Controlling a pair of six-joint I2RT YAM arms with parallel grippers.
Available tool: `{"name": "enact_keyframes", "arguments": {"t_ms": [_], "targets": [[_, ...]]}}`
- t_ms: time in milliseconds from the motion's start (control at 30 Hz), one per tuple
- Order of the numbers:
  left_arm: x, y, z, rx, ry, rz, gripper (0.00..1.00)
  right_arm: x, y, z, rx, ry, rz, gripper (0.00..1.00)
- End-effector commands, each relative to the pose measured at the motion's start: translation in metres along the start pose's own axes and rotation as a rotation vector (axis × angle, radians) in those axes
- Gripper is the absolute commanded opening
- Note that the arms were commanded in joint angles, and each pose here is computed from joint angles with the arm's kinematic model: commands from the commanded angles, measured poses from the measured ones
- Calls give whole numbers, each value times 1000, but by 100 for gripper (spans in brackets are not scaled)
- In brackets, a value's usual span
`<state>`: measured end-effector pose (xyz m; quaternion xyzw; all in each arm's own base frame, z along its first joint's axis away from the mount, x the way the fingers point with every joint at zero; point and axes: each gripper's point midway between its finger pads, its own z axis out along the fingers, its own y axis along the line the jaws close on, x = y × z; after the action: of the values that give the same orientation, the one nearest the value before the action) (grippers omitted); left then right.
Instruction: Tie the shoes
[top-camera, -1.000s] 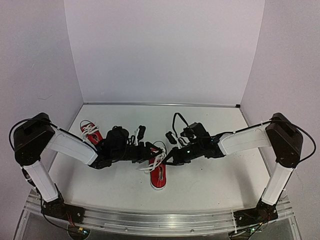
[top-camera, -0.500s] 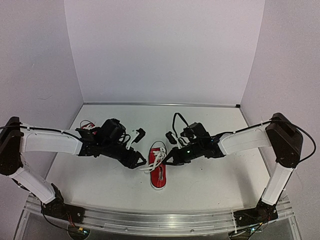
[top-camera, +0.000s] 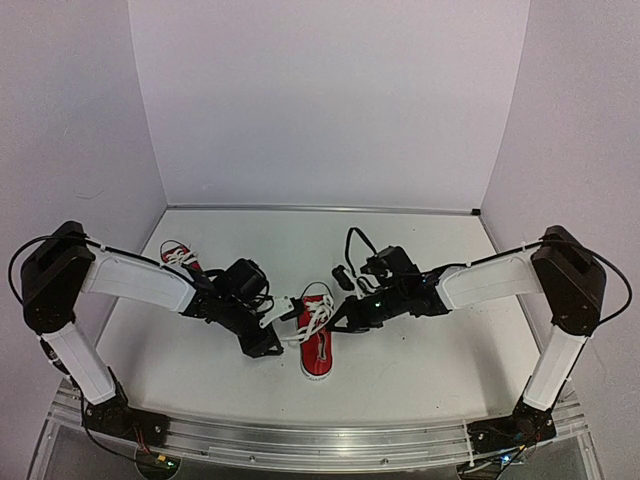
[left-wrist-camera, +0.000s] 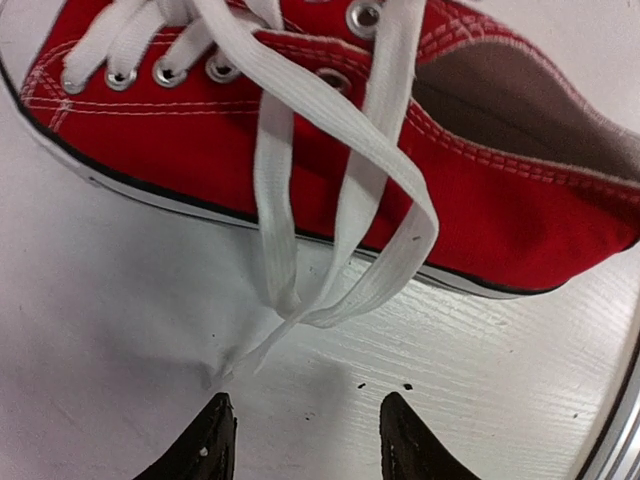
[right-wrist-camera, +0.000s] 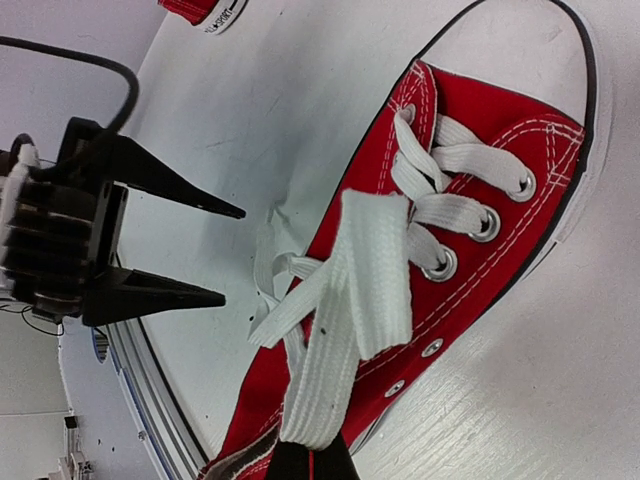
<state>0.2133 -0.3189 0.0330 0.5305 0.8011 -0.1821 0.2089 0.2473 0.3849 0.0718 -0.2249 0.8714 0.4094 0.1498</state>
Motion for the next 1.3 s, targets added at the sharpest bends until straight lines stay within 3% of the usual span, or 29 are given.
{"name": "enact_keyframes", "arguments": {"t_ms": [0,233,767,1100,1267], "targets": [[-18,4,6,13,-5,140,46,-15,16,-7,-26,-32,-33,0],[-23,15,23,-4,25,194,42,-15,16,-7,-23,-31,-34,0],[-19,30,29,-74,89,275,56,-14,16,-6,-26,-24,-32,0],[-26,21,24,-26,29,402,58,-13,15,-6,-27,-20,-31,0],[-24,21,29,15,29,437,55,-12,15,-5,-24,-18,-30,0]]}}
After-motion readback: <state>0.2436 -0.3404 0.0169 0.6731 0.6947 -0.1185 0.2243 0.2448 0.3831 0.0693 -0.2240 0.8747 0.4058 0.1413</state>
